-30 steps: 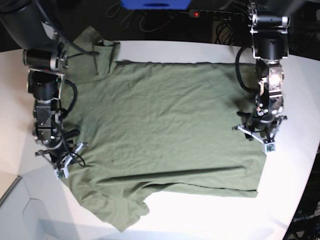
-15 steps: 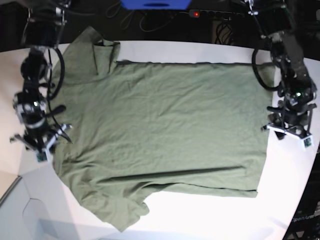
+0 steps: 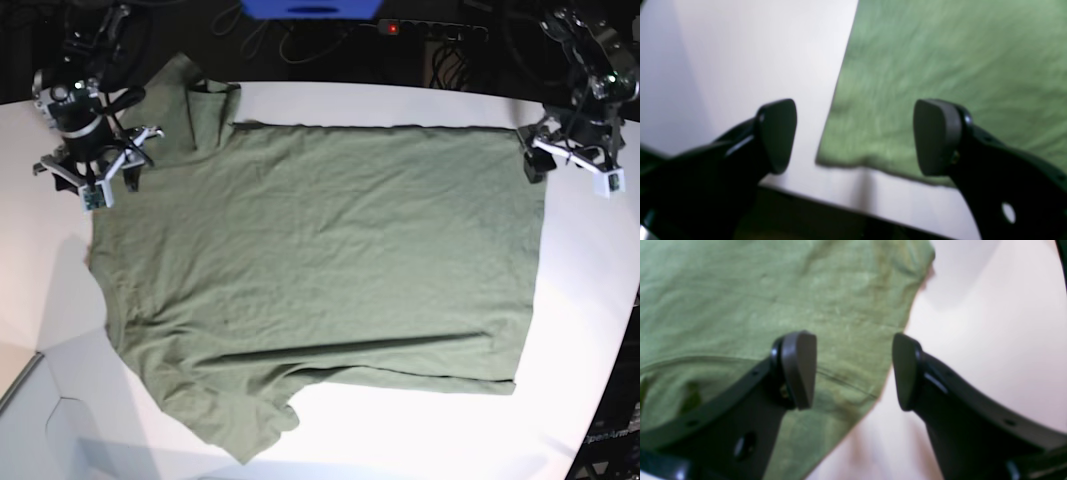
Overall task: Layout the t-shirt on the table in an organized manner, then fold the t-shirt properly
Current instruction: 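Grasp the shirt's shoulder corners with both grippers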
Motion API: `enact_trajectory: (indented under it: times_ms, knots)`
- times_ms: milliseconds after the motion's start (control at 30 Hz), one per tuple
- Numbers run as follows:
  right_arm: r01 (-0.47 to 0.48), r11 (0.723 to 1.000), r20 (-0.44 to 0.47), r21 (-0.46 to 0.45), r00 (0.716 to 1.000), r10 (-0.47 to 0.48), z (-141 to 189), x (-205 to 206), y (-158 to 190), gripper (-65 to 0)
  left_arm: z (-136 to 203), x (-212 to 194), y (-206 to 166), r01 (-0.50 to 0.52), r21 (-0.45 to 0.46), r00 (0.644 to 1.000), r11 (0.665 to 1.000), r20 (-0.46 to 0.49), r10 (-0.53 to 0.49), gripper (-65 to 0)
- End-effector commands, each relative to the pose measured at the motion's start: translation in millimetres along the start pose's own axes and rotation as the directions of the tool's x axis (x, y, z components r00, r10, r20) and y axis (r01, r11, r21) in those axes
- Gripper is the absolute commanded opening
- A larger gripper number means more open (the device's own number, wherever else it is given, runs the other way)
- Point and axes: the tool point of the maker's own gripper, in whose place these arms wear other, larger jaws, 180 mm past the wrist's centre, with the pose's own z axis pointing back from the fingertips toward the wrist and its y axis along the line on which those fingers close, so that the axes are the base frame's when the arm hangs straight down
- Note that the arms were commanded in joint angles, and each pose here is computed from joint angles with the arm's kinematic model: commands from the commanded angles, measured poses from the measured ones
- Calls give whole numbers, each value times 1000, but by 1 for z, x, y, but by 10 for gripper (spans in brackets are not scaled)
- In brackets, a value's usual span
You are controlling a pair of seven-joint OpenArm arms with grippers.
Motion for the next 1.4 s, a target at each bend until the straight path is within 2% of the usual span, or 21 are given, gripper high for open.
enact_trajectory:
  times_ms: [0, 167, 267, 467, 600, 767, 1300, 1367]
  knots:
    - [1, 1000, 31, -15, 1000, 0, 5, 6, -4, -285, 6, 12, 4, 8, 8, 999, 1000, 49, -8, -119]
    - [-1, 1000, -4, -4, 1000, 1, 10, -9, 1, -286, 10, -5, 11, 4, 23, 1000, 1000, 26, -4, -119]
    - [10, 1000, -6, 1, 1000, -10, 10, -11, 4, -286, 2, -13, 18, -24, 27, 999, 999, 30, 23, -119]
    - [11, 1000, -13, 5, 1000, -11, 11, -13, 6, -286, -18, -41, 28, -86, 33, 995, 996, -42, 87, -119]
    - [12, 1000, -22, 9, 1000, -11, 13, -17, 8, -286, -30, -57, 19, -26, 20, 993, 999, -111, 28, -119]
    - [12, 1000, -24, 8, 1000, -12, 13, -18, 7, -286, -37, -61, 1, 87, -28, 991, 996, -102, -90, -120]
    - [8, 1000, -34, 8, 999, -8, 16, -22, 8, -286, -23, -77, 4, 128, -22, 981, 992, -141, -130, -123]
    - [8, 1000, -34, 8, 999, -8, 16, -22, 8, -286, -24, -80, 4, 122, -23, 981, 992, -147, -124, -174]
